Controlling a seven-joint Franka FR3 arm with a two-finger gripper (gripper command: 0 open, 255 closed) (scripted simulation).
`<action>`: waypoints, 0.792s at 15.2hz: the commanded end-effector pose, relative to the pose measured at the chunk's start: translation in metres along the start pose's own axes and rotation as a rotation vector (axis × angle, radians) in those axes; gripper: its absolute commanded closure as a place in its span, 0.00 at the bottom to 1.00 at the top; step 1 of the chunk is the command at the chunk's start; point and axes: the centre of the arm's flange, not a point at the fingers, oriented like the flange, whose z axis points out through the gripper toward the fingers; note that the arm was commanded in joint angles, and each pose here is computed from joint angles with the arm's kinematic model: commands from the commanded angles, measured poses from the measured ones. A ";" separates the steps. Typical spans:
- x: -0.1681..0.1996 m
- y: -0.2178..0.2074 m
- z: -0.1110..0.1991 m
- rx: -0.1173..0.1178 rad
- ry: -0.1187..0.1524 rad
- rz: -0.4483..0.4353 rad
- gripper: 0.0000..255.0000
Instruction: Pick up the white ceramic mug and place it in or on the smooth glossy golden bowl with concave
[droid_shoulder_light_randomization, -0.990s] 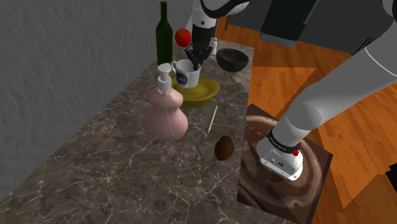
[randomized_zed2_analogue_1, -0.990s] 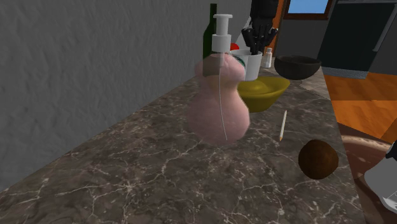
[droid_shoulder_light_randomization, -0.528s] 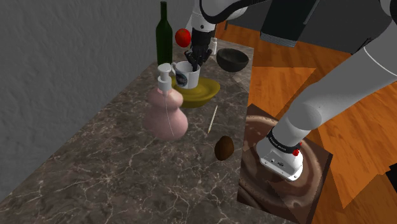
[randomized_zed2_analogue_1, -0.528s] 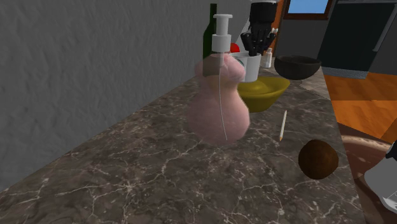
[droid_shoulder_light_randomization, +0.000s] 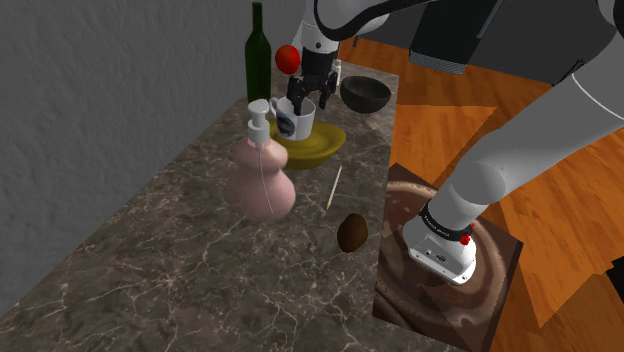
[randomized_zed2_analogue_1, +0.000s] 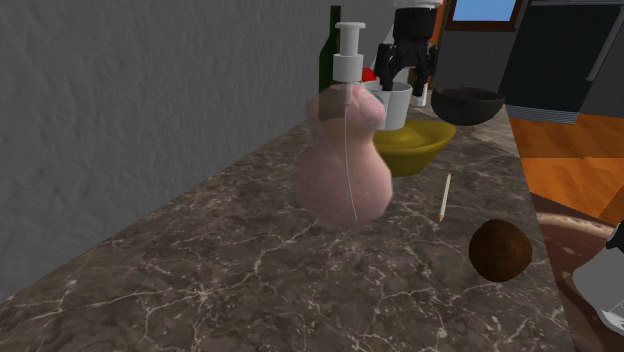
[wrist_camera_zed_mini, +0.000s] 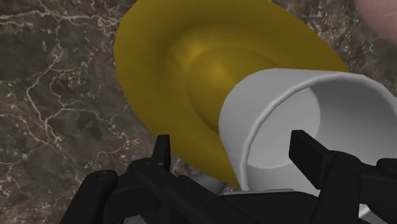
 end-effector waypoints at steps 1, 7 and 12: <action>0.001 -0.002 0.000 0.000 0.000 0.000 0.00; 0.001 -0.002 -0.050 0.000 0.000 0.000 0.00; 0.001 -0.002 -0.050 0.000 0.000 0.000 0.00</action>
